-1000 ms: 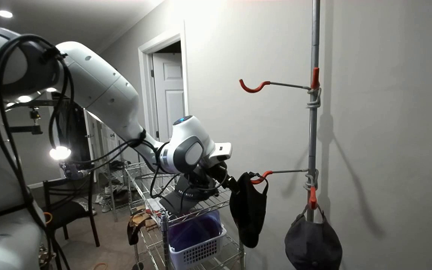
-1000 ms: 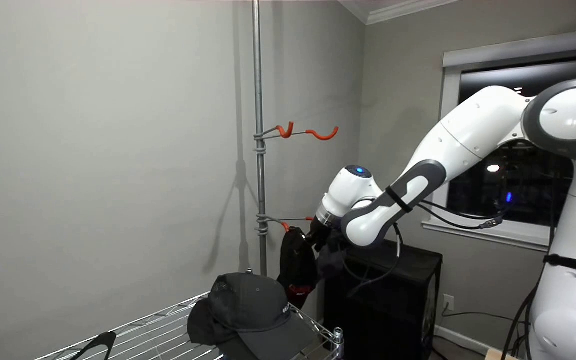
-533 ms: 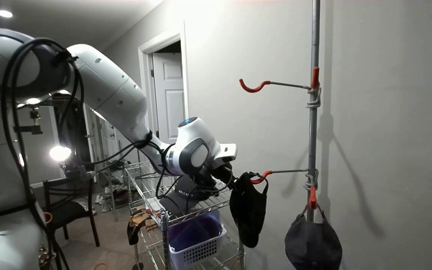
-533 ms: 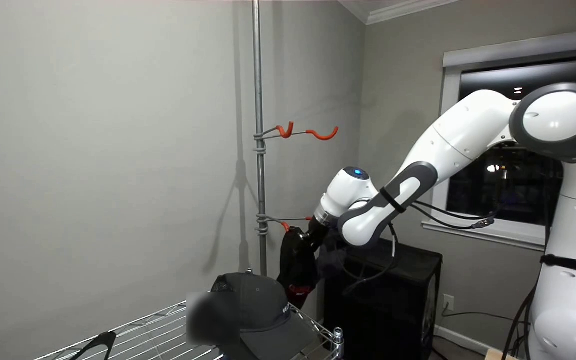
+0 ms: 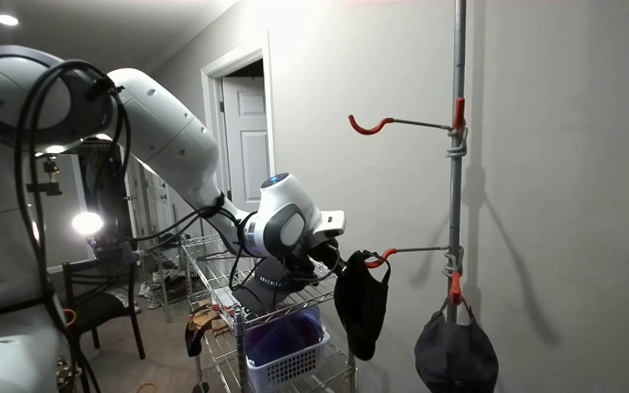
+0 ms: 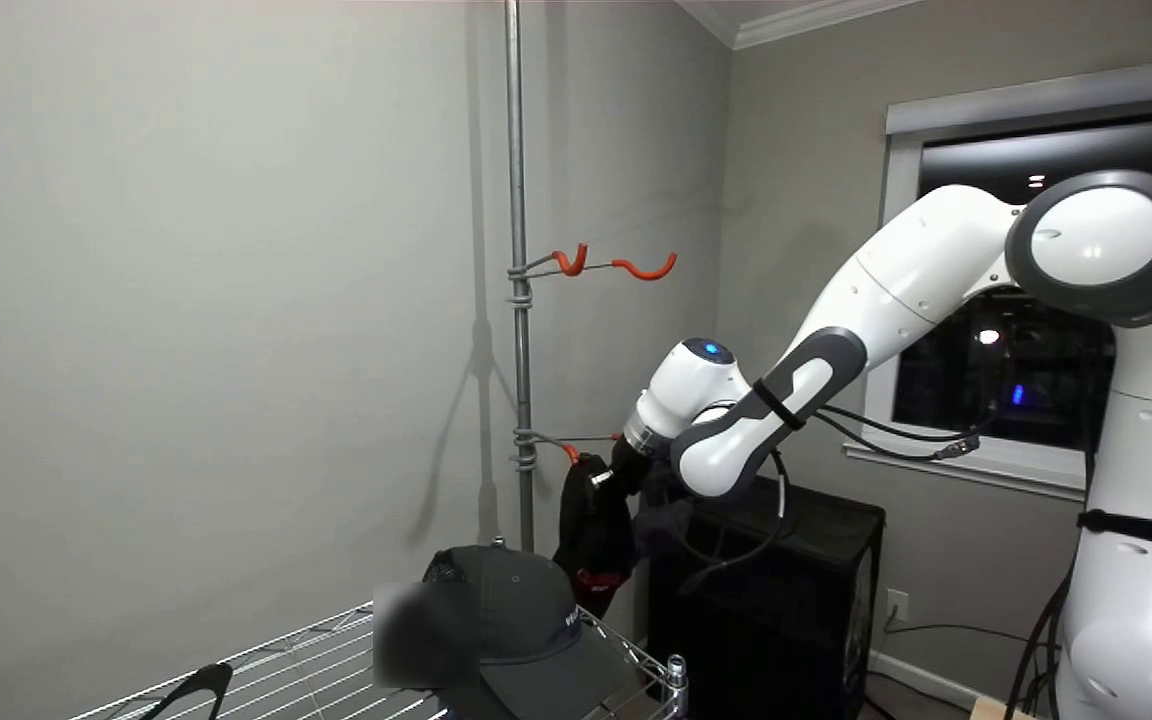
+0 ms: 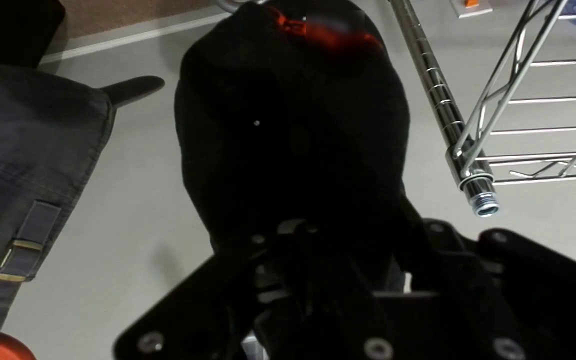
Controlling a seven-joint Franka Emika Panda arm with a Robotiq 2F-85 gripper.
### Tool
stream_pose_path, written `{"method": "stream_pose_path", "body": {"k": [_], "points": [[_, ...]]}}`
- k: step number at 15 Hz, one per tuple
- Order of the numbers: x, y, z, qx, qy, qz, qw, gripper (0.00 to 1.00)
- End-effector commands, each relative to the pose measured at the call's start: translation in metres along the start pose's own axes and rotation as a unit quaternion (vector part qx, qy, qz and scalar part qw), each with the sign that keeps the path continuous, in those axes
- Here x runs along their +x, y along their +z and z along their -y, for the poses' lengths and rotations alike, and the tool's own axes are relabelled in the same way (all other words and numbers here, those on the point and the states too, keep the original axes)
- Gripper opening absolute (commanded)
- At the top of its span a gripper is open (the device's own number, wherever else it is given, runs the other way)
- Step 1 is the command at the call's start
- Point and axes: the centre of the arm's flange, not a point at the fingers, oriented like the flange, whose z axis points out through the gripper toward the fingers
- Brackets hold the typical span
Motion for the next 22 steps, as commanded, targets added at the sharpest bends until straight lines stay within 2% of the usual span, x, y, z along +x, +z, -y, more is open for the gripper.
{"method": "stream_pose_path", "body": {"k": [1,3,9,12,15,18,22], "points": [[0.003,0.000,-0.002,0.010,-0.006,-0.008,0.9999,0.05],[0.004,-0.004,-0.002,0.009,-0.007,-0.011,0.9999,0.00],[0.026,-0.047,-0.008,0.000,-0.005,-0.041,0.9991,0.01],[0.041,-0.073,-0.011,0.015,0.007,-0.060,0.9981,0.01],[0.042,-0.098,-0.001,0.041,0.005,-0.039,0.9984,0.01],[0.042,-0.139,0.017,0.070,-0.026,-0.039,0.9965,0.01],[0.050,-0.209,0.028,0.070,-0.078,-0.068,0.9922,0.01]]}}
